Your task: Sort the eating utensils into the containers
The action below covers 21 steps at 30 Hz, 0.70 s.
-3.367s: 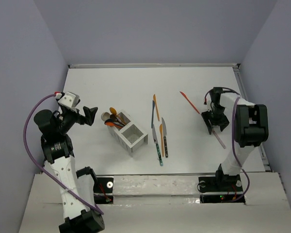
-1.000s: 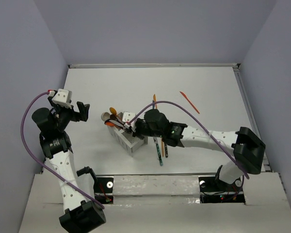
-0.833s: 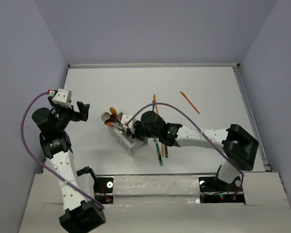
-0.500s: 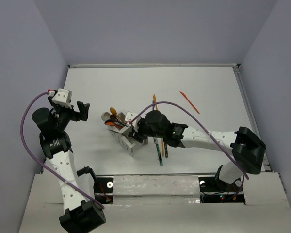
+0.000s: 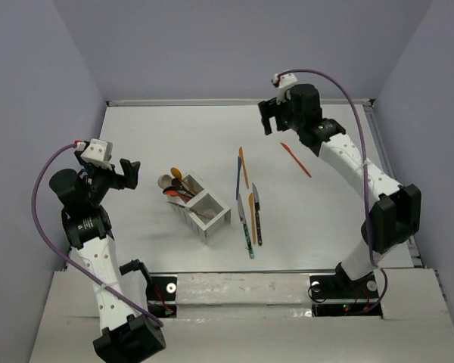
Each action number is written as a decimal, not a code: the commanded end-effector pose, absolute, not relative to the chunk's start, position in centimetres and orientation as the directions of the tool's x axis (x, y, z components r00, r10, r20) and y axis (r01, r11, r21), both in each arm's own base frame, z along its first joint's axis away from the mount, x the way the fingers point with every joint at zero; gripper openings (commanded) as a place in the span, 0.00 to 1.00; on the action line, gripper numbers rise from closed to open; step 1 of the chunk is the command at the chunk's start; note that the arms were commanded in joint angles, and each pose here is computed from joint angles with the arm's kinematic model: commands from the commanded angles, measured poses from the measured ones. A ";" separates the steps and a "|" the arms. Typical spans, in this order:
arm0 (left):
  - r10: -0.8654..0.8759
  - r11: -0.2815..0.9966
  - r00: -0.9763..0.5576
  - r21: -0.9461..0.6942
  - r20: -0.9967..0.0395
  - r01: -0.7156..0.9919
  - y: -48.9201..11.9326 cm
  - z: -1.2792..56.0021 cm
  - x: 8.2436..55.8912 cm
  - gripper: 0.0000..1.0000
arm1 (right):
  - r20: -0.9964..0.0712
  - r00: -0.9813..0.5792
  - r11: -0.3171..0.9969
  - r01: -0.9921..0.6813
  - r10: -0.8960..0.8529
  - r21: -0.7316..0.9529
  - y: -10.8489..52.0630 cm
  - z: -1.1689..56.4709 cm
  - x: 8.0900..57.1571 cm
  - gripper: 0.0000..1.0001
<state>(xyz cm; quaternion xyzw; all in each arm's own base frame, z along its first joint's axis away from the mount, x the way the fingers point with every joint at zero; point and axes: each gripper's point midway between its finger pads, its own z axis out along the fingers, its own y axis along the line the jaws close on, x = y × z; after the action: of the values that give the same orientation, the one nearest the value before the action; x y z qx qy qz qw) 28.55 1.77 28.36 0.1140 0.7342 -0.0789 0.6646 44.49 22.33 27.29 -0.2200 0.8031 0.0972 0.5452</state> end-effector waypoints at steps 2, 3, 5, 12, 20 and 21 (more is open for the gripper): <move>0.072 0.956 -0.052 0.054 -0.996 0.290 1.4 29.1 28.4 0.98 | -0.658 -0.716 0.969 -0.230 -0.231 -0.090 10.4 15.8 46.7 1.00; 0.070 0.956 -0.054 0.051 -0.996 0.290 1.4 29.0 28.4 0.98 | -0.641 -0.724 0.963 -0.249 -0.256 -0.104 10.3 15.0 46.8 0.99; 0.069 0.955 -0.055 0.050 -0.996 0.293 1.4 29.0 28.5 0.98 | -0.583 -0.746 0.943 -0.303 -0.323 -0.134 9.6 12.6 46.7 0.98; 0.070 0.956 -0.056 0.050 -0.996 0.290 1.5 29.0 28.6 0.98 | -0.481 -0.812 0.931 -0.364 -0.332 -0.028 9.2 7.9 46.5 0.89; 0.068 0.955 -0.057 0.049 -0.996 0.293 1.4 29.0 28.5 0.98 | -0.341 -0.870 0.934 -0.339 -0.357 -0.113 7.1 1.8 46.6 0.65; 0.069 0.955 -0.058 0.049 -0.996 0.292 1.5 28.9 28.5 0.98 | -0.316 -0.879 0.934 -0.337 -0.358 -0.120 6.8 1.4 46.3 0.59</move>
<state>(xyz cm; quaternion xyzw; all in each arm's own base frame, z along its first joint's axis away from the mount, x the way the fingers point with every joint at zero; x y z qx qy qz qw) 28.51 1.66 28.38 0.1160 0.7334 -0.0808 0.6650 46.20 8.44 2.79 -0.1758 0.9646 0.0082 0.1966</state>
